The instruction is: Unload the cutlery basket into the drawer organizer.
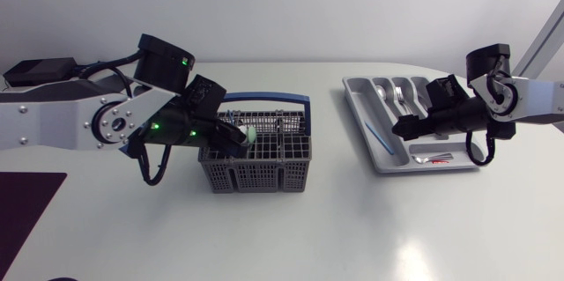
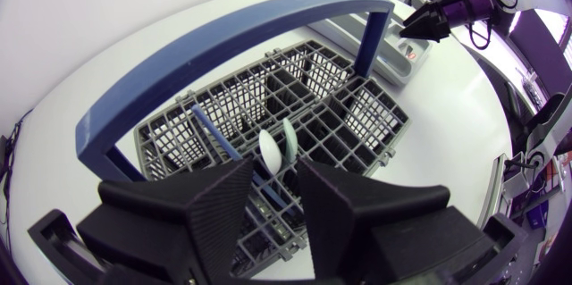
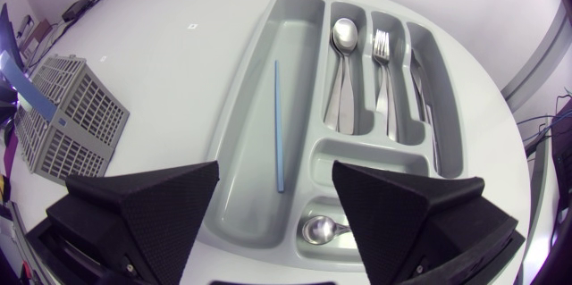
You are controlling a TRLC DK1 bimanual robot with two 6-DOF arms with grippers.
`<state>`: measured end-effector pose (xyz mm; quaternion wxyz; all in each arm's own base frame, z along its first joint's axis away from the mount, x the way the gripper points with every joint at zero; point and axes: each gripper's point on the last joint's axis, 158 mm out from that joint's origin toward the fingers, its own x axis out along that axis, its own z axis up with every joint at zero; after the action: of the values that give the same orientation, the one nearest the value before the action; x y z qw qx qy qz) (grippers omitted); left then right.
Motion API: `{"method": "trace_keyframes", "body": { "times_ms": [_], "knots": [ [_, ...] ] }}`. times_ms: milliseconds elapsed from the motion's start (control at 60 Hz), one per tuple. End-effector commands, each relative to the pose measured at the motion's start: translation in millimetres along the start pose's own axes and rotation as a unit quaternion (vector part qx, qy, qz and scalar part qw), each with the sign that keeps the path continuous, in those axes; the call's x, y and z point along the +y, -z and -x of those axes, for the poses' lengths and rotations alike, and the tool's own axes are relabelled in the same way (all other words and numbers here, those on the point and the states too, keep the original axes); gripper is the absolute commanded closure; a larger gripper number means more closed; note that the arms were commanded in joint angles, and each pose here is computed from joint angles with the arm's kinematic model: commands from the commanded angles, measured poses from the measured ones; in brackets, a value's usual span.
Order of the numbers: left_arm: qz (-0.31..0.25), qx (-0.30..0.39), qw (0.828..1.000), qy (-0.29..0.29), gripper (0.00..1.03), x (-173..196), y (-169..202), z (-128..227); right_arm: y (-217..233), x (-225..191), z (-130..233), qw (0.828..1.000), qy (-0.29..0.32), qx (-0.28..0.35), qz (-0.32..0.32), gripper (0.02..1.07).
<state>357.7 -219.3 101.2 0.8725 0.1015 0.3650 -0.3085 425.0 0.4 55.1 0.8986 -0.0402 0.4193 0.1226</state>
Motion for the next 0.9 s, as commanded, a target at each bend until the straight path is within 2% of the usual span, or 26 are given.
{"method": "trace_keyframes", "body": {
  "times_ms": [0,400,833,883],
  "knots": [
    [0.019,-0.006,1.000,-0.007,0.67,5,3,2,5,3,3,1.000,-0.003,-0.001,0.005,0.15],
    [0.018,-0.010,1.000,-0.001,0.76,2,0,-4,8,5,7,1.000,-0.004,-0.002,0.006,0.15],
    [0.016,0.005,1.000,0.006,0.77,-4,7,-19,9,9,7,1.000,-0.006,-0.001,0.007,0.15],
    [0.017,0.006,1.000,0.007,0.80,-4,7,-21,10,8,6,1.000,-0.006,-0.001,0.007,0.15]
  ]
}}
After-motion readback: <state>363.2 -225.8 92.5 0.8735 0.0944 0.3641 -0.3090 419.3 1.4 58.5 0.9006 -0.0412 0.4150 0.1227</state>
